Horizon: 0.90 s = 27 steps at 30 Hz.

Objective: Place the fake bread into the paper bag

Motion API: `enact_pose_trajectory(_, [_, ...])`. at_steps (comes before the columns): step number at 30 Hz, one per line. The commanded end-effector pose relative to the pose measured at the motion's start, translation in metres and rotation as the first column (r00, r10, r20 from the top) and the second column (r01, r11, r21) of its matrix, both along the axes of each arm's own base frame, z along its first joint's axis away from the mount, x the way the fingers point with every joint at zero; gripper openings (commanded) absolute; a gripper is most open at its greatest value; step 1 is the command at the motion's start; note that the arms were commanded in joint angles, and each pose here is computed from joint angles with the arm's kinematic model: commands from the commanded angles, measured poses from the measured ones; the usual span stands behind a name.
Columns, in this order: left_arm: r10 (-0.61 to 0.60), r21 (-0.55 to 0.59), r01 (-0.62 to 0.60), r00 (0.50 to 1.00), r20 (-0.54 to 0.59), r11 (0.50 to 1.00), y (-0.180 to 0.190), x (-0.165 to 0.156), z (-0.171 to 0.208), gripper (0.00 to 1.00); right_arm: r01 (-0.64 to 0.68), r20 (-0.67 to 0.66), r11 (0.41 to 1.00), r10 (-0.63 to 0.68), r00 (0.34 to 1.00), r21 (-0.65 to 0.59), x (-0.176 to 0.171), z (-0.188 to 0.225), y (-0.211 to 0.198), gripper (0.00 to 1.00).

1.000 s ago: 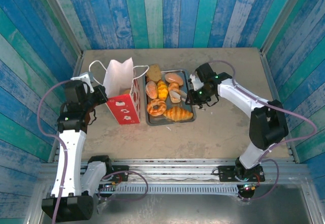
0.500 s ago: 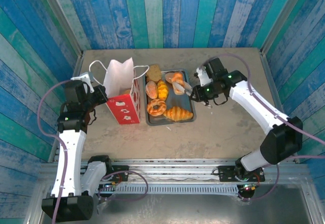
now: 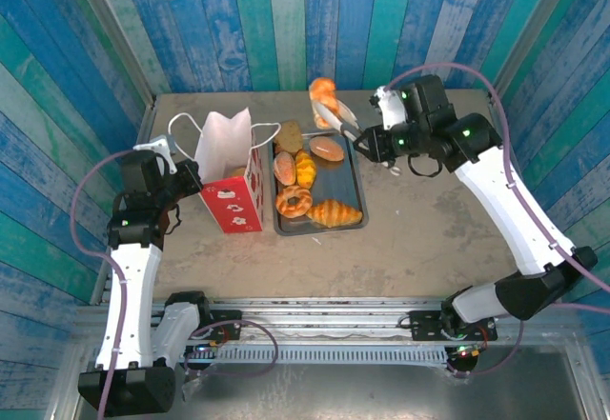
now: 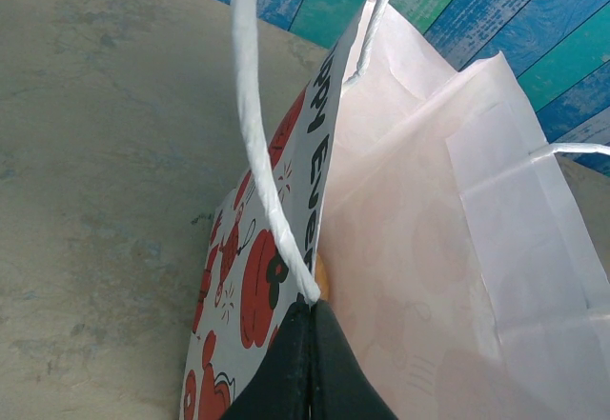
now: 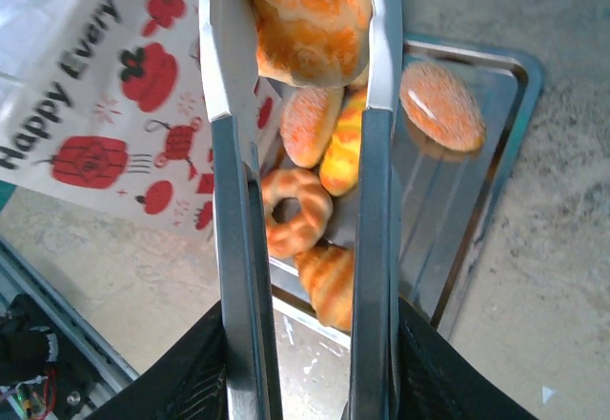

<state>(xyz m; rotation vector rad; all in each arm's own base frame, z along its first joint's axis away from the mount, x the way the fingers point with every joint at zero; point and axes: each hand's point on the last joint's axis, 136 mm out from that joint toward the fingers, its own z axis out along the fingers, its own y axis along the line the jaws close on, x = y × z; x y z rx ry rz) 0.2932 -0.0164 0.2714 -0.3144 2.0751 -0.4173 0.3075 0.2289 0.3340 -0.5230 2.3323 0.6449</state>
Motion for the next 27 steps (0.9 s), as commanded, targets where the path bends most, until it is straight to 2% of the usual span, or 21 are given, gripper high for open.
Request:
enact_pose_trajectory(1, [-0.003,-0.002,0.003,0.997,0.076,1.0,-0.001,0.001,0.024,0.0,-0.04,0.076,0.999,0.039,0.996,0.006,0.002,0.028,0.015,0.41])
enact_pose_trajectory(5, [-0.002,-0.004,0.003,0.997,0.075,1.0,-0.001,0.0,0.023,0.0,-0.124,0.135,0.992,0.12,0.984,0.025,-0.003,0.052,0.05,0.41])
enact_pose_trajectory(13, [0.001,-0.002,0.0,0.997,0.078,1.0,0.0,-0.002,0.025,0.0,-0.277,0.186,0.96,0.263,0.947,0.051,-0.015,0.072,0.12,0.42])
enact_pose_trajectory(19, [-0.004,-0.006,0.005,0.997,0.073,1.0,-0.001,-0.002,0.024,0.0,-0.346,0.165,0.937,0.334,0.928,0.048,-0.026,0.062,0.154,0.42])
enact_pose_trajectory(27, [-0.003,-0.007,0.003,0.997,0.073,1.0,-0.001,-0.002,0.023,0.0,-0.395,0.105,0.919,0.392,0.914,0.007,-0.037,0.033,0.176,0.42])
